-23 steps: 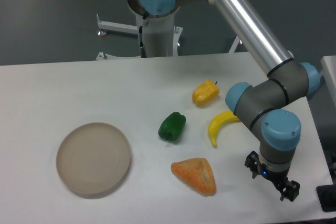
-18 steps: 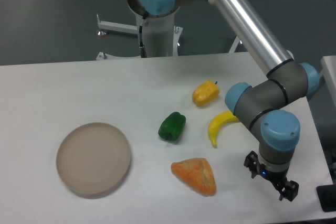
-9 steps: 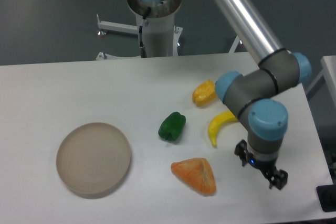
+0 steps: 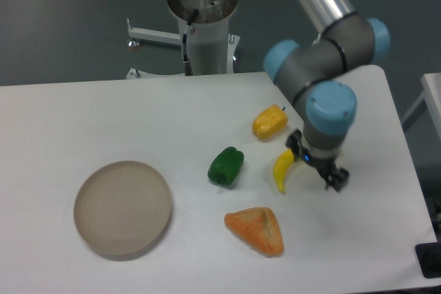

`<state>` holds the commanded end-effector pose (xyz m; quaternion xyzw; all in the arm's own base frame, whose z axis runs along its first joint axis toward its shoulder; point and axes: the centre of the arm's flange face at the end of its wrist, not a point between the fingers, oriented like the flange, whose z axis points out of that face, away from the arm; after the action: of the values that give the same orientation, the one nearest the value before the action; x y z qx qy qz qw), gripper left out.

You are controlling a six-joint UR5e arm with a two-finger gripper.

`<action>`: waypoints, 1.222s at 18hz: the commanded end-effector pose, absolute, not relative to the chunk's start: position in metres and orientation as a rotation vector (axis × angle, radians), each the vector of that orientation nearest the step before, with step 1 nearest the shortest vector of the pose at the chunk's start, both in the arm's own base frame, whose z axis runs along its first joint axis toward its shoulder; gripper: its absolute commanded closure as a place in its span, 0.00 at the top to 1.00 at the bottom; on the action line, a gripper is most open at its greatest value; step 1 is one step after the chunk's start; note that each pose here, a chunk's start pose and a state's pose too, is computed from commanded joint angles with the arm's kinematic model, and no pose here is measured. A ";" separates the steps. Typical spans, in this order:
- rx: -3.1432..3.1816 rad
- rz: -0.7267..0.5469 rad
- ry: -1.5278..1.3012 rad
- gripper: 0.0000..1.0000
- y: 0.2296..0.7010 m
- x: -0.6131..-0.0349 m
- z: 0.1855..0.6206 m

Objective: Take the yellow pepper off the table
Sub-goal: 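Move the open gripper up and over toward the yellow pepper, then lower the gripper onto the yellow pepper and close on it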

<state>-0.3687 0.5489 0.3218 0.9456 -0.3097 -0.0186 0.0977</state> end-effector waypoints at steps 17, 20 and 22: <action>2.784 -0.049 -0.946 1.00 0.478 -0.298 0.283; 2.788 -0.059 -0.942 1.00 0.481 -0.298 0.279; 2.785 -0.049 -0.942 1.00 0.480 -0.296 0.273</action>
<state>-0.2958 0.4799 0.2735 0.9424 -0.3187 -0.0166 0.1005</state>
